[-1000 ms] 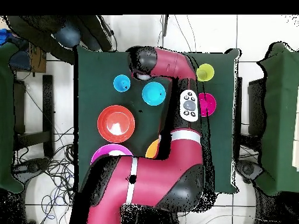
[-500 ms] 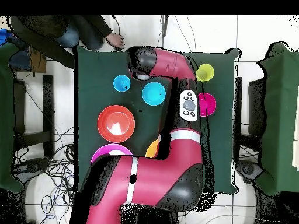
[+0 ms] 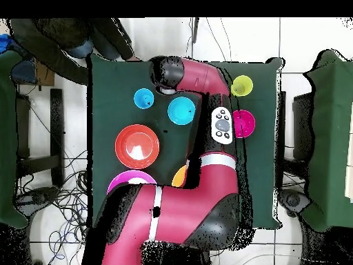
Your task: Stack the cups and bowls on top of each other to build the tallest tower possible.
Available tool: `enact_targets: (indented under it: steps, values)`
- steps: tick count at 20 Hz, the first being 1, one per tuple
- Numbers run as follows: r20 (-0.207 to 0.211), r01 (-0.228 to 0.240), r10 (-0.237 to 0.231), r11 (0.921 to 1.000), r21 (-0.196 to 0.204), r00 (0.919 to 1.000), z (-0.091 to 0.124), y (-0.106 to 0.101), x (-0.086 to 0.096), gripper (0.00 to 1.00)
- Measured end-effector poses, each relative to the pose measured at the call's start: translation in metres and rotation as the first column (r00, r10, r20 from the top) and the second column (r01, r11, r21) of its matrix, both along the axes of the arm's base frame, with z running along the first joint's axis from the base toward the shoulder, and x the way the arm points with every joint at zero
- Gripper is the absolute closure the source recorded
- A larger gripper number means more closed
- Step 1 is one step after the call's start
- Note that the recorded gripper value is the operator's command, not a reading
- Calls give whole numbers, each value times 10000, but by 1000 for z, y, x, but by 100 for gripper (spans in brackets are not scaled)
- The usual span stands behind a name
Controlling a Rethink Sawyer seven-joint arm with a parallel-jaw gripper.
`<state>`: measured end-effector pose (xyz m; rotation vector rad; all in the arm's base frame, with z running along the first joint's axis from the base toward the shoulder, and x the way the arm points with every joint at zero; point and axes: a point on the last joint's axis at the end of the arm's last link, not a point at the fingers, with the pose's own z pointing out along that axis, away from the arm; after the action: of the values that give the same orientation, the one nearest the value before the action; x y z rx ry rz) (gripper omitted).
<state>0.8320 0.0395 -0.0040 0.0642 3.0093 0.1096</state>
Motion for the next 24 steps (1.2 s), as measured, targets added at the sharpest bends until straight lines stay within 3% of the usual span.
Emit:
enact_targets:
  steps: [12, 24]
  values:
    - [-161, -90, 88, 9999, -102, 9998, 1, 2, 1, 0]
    - [-64, -138, 136, 9995, -298, 9999, 2, -1, 4, 0]
